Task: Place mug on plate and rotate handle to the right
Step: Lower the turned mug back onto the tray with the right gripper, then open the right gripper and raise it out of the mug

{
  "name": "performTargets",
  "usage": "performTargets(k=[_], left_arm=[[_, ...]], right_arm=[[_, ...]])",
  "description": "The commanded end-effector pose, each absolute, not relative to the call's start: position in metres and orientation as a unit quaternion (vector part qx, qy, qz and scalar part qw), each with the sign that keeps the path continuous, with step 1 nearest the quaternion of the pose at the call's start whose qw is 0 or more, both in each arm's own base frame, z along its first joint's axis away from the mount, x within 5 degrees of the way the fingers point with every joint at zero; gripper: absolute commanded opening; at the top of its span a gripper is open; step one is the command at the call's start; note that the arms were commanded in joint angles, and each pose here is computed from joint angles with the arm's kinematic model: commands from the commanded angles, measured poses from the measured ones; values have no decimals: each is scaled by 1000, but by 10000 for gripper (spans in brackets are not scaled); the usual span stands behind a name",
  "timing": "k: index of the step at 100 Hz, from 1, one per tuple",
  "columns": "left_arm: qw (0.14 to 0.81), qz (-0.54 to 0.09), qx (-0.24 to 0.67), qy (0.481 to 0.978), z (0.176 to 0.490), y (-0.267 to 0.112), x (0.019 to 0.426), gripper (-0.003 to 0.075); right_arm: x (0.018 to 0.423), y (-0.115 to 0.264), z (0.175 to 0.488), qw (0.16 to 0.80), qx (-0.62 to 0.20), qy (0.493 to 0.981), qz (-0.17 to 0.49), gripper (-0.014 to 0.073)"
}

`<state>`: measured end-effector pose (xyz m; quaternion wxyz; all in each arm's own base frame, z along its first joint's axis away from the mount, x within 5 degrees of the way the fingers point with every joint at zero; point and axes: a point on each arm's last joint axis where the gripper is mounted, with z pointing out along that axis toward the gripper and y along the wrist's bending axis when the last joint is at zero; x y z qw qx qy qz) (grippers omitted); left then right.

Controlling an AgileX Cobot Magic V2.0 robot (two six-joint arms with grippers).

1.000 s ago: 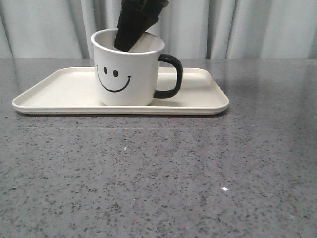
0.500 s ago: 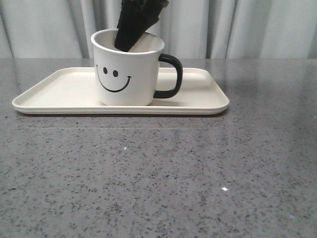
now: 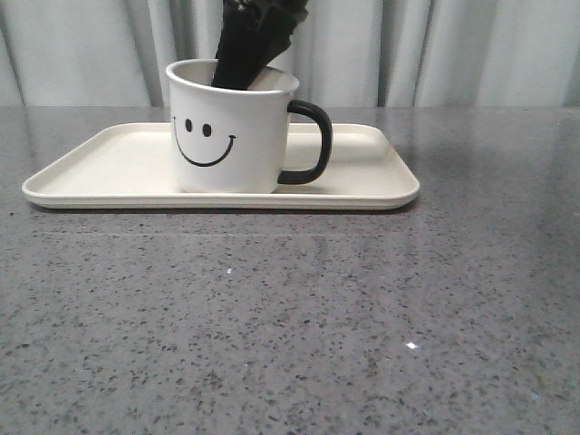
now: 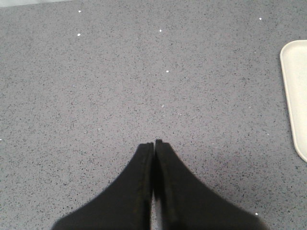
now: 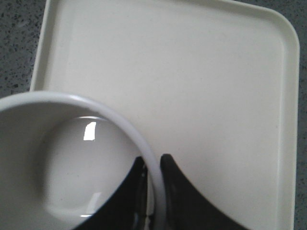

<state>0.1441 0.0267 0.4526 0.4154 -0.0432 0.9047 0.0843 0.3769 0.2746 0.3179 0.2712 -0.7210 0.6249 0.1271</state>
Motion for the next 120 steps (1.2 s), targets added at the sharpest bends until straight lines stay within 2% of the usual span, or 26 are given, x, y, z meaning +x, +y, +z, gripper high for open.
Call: performTargets(k=[1, 16, 38, 76, 109, 120], left_arm=[[458, 84, -46, 884, 464, 26, 143, -20], [458, 80, -46, 884, 464, 25, 143, -20], [456, 76, -45, 885, 464, 25, 145, -20], [456, 76, -45, 885, 464, 25, 145, -20], [456, 75, -45, 885, 464, 25, 145, -20], [456, 75, -45, 885, 464, 25, 145, -20]], right_arm=[[360, 266, 343, 257, -736, 611, 138, 72], [360, 266, 343, 257, -736, 611, 138, 76], [360, 266, 344, 259, -736, 610, 137, 145], [361, 267, 345, 267, -734, 610, 135, 146], [359, 268, 368, 301, -733, 596, 135, 147], [358, 268, 369, 302, -732, 595, 138, 204]])
